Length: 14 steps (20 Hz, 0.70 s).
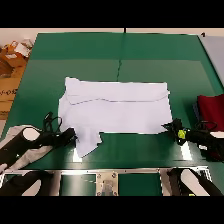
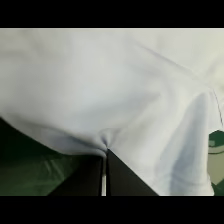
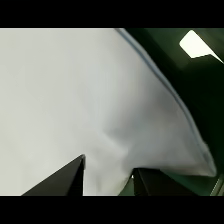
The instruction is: Fold the shirts.
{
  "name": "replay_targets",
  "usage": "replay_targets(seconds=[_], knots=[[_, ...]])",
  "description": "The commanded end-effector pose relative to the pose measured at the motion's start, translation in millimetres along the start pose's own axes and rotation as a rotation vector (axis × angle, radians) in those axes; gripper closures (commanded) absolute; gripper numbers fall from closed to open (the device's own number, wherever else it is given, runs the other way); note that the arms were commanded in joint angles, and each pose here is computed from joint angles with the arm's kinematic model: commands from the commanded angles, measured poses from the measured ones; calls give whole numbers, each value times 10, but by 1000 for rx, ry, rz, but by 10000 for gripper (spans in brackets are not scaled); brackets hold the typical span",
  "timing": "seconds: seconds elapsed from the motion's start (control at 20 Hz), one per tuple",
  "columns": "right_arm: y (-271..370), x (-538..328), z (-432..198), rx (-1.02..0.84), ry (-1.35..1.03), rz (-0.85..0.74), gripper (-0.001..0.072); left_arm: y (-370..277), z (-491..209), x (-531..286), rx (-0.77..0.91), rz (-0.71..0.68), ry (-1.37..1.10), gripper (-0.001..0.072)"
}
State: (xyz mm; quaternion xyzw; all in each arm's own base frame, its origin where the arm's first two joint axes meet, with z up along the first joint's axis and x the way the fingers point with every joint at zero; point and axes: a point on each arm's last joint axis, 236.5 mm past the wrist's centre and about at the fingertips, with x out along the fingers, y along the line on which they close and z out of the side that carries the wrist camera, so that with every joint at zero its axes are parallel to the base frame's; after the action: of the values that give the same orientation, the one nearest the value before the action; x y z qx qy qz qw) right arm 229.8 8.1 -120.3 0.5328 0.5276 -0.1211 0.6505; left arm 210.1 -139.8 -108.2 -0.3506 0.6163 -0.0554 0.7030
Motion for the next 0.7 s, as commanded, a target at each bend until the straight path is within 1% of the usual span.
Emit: replay_targets(seconds=[0.0, 0.05, 0.1, 0.25, 0.35, 0.5, 0.65], knots=[[33, 23, 136, -44, -41, 12, 421, -197, 67, 19, 32, -81, -25, 682], [69, 8, 104, -88, -22, 19, 625, -244, 8, -3, 68, -89, 8, 682], [97, -9, 56, -126, 5, 23, 698, -308, -47, -37, 102, -102, 38, 683], [118, -95, -48, -194, 80, 0, 699, -388, -237, -219, 213, -80, 145, 684], [91, -179, -107, -201, 126, -38, 699, -450, -375, -421, 279, -67, 208, 684], [53, -367, -186, -214, 135, -95, 699, -417, -433, -728, 327, -2, 188, 684], [192, -639, -136, -270, 36, -100, 699, -504, -395, -1010, 366, 22, 130, 684]])
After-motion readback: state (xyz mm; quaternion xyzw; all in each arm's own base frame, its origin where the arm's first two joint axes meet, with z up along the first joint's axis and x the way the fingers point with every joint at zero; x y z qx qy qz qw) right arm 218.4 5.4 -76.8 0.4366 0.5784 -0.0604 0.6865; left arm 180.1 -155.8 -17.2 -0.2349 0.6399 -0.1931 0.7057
